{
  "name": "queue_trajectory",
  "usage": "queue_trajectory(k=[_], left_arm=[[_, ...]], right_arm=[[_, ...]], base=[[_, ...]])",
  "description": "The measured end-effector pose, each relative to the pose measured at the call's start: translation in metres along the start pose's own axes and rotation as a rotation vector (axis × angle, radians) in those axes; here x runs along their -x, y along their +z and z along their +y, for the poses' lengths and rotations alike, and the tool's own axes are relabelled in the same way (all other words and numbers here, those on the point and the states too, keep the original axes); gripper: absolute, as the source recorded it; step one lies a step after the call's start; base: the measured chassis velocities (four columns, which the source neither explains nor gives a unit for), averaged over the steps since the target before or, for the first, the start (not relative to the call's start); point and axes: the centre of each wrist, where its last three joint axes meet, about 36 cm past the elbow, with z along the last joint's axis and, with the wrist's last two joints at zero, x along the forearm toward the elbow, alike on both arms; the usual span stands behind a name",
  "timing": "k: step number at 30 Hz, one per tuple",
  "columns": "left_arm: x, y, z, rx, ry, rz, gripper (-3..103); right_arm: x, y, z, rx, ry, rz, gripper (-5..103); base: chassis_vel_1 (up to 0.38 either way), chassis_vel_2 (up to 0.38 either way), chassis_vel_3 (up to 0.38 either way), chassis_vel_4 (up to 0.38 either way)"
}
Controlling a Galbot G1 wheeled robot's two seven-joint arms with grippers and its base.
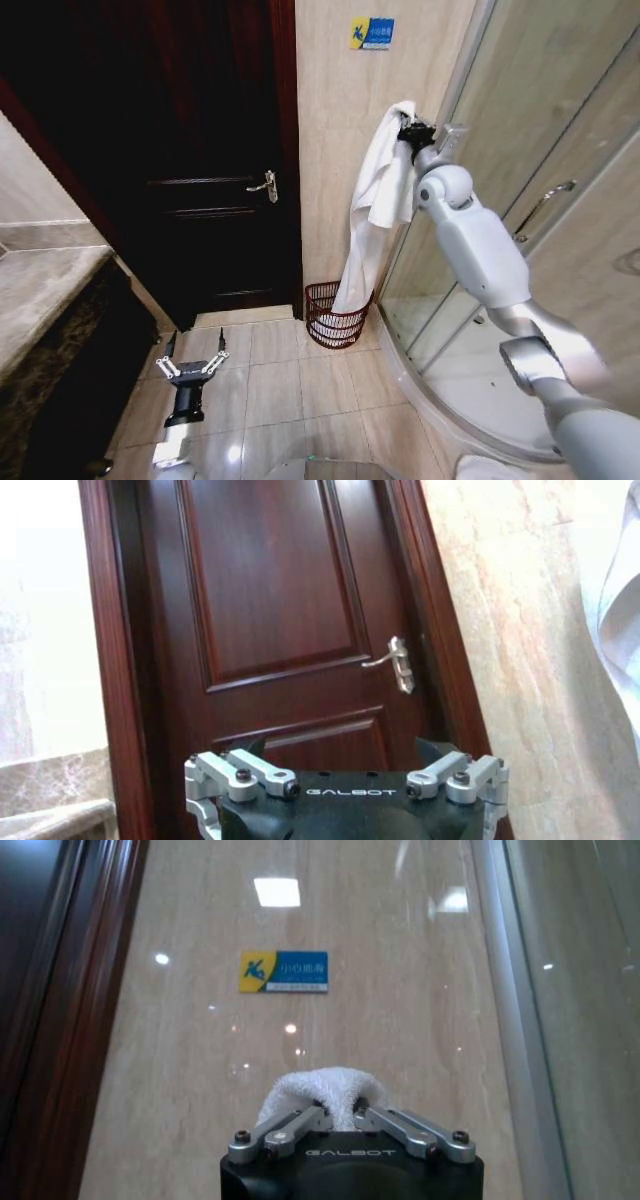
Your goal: Discard the used towel into the hamper.
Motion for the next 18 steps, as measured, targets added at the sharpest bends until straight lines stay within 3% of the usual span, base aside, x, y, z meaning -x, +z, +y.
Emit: queue_trajectory(k=[18], left_arm=[[-0.01,0.002,-0.001,-0.002,0.004,0.004,100]], right_arm=[[-0.07,0.038,0.022,0.026,-0.057,0.068,5]], base=[[0.0,0.0,0.0,0.0]])
